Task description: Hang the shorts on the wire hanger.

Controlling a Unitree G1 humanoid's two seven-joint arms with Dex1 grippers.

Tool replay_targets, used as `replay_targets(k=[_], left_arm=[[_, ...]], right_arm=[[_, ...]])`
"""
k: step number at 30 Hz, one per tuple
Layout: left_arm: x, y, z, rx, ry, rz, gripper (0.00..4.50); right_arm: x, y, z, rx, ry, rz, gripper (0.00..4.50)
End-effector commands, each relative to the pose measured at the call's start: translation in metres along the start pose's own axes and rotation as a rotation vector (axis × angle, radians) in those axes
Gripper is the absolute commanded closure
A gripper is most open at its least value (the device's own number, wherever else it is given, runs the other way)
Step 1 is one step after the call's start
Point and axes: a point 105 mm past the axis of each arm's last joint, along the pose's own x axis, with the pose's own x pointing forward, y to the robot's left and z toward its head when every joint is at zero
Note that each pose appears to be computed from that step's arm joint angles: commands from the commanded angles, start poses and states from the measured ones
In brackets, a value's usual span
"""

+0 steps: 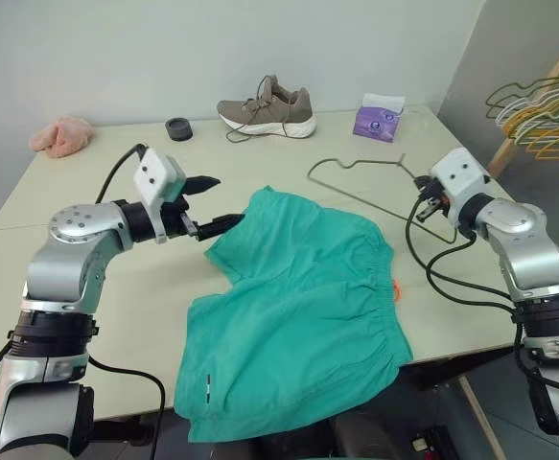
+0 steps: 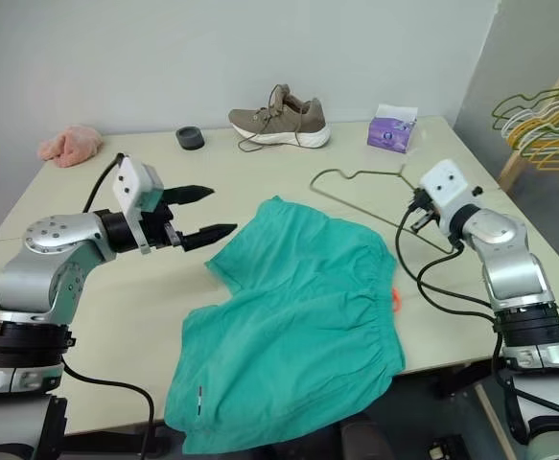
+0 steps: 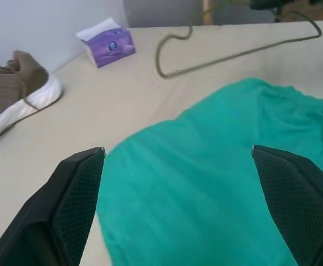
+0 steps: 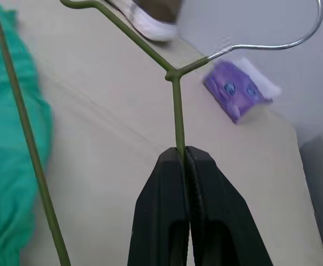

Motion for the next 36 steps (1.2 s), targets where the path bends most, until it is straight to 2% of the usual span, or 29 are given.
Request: replay_targets(k=[1, 4, 9, 14, 24, 25, 28, 36], left_arm=[[-0.007, 0.0, 0.012, -0.034, -0.024, -0.052, 0.0], [-0.01, -0.016, 0.006, -0.147, 0.014, -0.16, 0.0], [-0.012, -0.043, -0.005, -0.147, 0.093, -0.309, 0.0], [-0.015, -0.067, -0.016, -0.158, 0.15, -0.424, 0.0], [-0.01, -0.076, -0.031, -0.117, 0.2, -0.438, 0.0], [-0.01, -0.076, -0.032, -0.117, 0.203, -0.44, 0.4], [-0.012, -0.081, -0.036, -0.111, 0.219, -0.458, 1.09], [-0.011, -0.083, -0.037, -0.112, 0.211, -0.459, 3.64]], right_arm=[[-0.004, 0.014, 0.045, -0.269, -0.173, 0.074, 4.48], [-0.006, 0.033, 0.073, -0.457, -0.301, 0.128, 4.48], [-0.008, 0.048, 0.102, -0.572, -0.437, 0.157, 4.48], [-0.008, 0.058, 0.114, -0.605, -0.494, 0.177, 4.48], [-0.011, 0.066, 0.131, -0.58, -0.562, 0.188, 4.48], [-0.012, 0.067, 0.131, -0.578, -0.565, 0.188, 4.5], [-0.013, 0.067, 0.133, -0.57, -0.573, 0.186, 4.5], [-0.015, 0.065, 0.138, -0.54, -0.593, 0.169, 4.5]])
